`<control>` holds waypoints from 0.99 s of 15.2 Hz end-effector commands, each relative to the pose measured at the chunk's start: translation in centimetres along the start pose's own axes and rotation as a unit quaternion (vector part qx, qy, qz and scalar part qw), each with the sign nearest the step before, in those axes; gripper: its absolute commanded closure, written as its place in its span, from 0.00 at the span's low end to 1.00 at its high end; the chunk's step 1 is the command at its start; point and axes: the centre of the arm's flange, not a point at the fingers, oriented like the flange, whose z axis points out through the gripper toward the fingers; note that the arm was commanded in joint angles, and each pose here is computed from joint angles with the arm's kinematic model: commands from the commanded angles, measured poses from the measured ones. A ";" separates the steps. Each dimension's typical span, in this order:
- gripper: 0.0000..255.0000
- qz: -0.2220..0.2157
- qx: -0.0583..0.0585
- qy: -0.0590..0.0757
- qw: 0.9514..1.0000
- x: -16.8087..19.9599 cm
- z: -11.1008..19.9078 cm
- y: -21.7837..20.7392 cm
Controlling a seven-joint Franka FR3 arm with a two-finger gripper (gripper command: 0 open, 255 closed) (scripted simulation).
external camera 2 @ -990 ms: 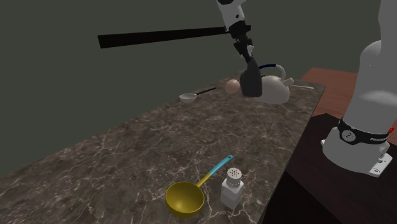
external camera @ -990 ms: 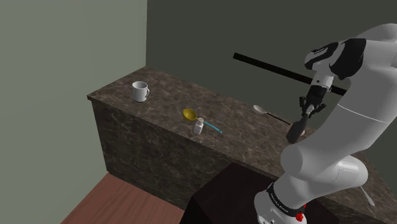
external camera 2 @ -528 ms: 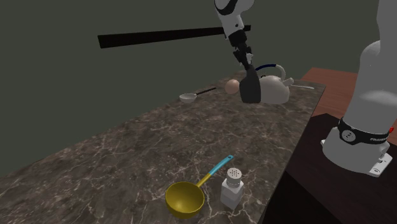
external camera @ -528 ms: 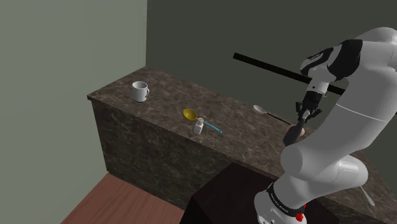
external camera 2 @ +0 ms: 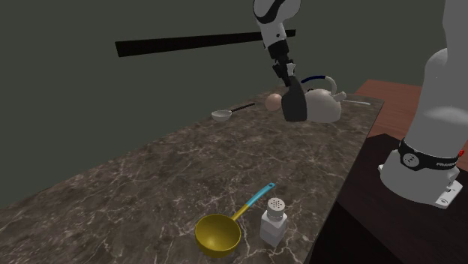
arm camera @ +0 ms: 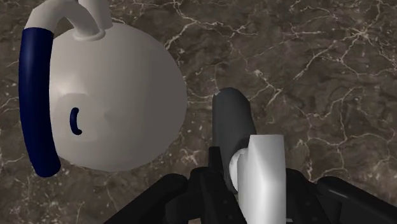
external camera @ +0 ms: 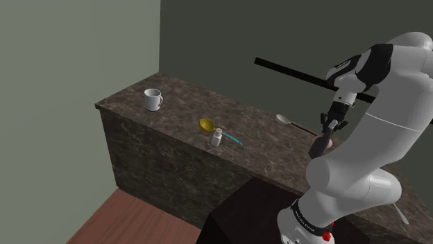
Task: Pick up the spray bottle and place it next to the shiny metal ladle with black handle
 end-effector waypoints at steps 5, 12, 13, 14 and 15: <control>1.00 0.002 -0.001 -0.028 1.000 1.8 4.4 -0.3; 0.00 0.002 -0.002 -0.028 1.000 1.8 4.2 -0.9; 0.00 0.002 -0.002 -0.028 1.000 2.5 4.6 -1.2; 0.00 0.002 -0.001 -0.028 1.000 2.9 4.7 -1.1; 0.00 0.002 -0.001 -0.027 1.000 2.9 4.4 -0.9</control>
